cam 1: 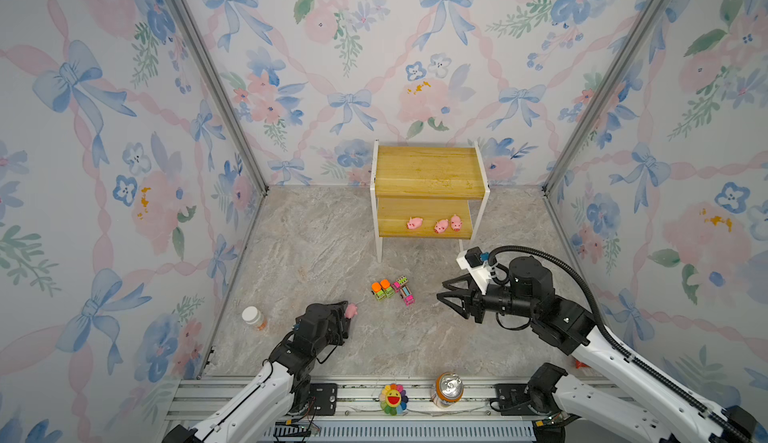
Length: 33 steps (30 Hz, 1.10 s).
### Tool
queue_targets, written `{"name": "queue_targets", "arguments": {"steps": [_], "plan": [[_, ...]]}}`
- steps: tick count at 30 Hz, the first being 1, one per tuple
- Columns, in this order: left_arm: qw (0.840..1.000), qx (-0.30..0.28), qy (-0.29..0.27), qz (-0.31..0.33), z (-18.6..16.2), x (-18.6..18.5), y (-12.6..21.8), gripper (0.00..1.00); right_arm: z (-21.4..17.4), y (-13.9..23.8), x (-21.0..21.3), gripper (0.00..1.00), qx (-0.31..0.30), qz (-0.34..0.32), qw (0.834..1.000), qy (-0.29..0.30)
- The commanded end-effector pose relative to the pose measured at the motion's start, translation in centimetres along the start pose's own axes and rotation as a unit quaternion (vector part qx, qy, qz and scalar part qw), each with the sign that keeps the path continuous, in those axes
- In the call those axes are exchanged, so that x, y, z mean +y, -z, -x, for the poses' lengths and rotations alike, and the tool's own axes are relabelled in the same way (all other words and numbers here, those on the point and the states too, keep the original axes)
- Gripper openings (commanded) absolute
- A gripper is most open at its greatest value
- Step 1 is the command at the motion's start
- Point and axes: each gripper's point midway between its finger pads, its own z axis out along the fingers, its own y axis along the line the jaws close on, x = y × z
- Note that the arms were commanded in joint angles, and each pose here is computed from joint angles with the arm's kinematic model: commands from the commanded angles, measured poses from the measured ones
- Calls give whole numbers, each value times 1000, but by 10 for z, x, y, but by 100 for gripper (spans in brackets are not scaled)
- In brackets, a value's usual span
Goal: Place and organize the plastic toys onto the shelf
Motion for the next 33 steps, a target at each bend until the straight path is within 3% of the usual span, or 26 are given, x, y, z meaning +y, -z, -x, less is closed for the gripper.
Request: {"name": "queue_targets", "arguments": {"steps": [1,8,11,16,29,33], "plan": [[1000,-7,-10,5,2,-2,0,54,-3,1,-2,48,-2,1,1000,-2],[1000,-10,-5,-7,4,-4,3,51,-6,2,-6,49,0,-1,1000,-5],[1000,-15,-3,-13,7,-4,4,30,-8,2,-6,49,0,1,1000,-6],[1000,-23,3,-11,11,-2,3,13,-8,2,-7,49,-2,1,1000,-7],[1000,-17,1,-20,10,-6,1,16,-17,-10,-14,51,30,-4,999,-35],[999,-23,-36,-10,11,-5,4,26,-26,-32,-5,55,69,0,997,-33]]}}
